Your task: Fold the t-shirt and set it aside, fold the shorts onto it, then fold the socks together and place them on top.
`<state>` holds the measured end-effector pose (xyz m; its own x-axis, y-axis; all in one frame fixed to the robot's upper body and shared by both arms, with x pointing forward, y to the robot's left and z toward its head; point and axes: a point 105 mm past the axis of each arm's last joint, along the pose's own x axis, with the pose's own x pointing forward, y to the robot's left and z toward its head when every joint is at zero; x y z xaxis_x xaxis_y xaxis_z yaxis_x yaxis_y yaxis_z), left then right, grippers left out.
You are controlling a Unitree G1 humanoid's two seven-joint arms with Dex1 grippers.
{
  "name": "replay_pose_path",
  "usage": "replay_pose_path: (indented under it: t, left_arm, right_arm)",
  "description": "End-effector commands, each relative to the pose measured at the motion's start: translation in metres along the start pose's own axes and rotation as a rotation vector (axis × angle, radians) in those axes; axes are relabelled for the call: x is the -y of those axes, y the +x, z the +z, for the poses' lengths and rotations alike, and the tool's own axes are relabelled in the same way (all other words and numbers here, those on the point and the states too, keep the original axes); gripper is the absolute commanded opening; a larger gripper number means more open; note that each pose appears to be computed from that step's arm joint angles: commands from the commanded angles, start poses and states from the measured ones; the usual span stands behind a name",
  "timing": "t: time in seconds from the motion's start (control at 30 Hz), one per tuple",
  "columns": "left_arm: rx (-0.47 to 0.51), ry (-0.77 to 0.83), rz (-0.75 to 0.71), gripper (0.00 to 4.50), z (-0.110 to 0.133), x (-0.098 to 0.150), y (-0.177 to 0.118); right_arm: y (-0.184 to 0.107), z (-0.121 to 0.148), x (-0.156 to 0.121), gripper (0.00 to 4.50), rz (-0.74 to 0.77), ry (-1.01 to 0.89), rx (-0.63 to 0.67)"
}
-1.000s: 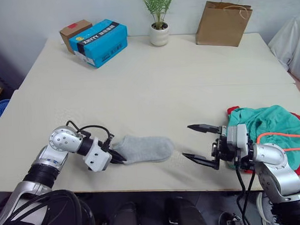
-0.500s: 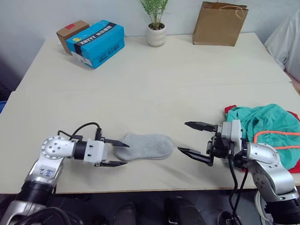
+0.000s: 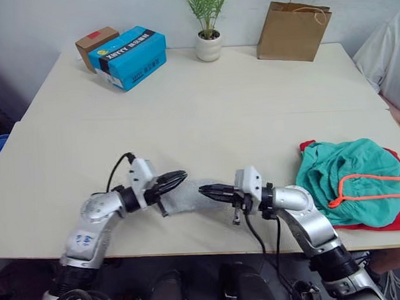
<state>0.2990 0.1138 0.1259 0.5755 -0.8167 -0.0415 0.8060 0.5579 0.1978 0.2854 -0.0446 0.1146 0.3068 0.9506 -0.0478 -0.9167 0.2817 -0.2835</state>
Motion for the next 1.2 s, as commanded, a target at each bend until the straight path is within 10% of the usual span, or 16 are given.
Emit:
replay_pose_path:
  t: [0.03, 0.3, 0.5, 0.93, 1.2]
  left_arm:
    - [-0.046, 0.004, 0.029, 0.03, -0.012, 0.003, 0.006]
    - [-0.202, -0.064, 0.089, 0.03, -0.053, 0.005, -0.010]
    - [-0.020, -0.086, 0.105, 0.03, -0.021, -0.006, -0.017]
    - [-0.060, 0.039, -0.212, 0.00, -0.009, 0.008, -0.015]
    - [-0.076, 0.018, -0.192, 0.00, -0.017, 0.000, -0.013]
  right_arm:
    - [0.000, -0.015, 0.001, 0.00, -0.053, -0.007, -0.017]
    - [-0.043, -0.031, 0.016, 0.00, -0.261, -0.011, -0.030]
    - [-0.081, -0.004, 0.020, 0.00, -0.385, 0.168, 0.185]
    - [-0.077, -0.007, -0.008, 3.99, -0.338, 1.006, 0.000]
    - [-0.050, -0.022, -0.021, 3.99, -0.288, 1.256, -0.201]
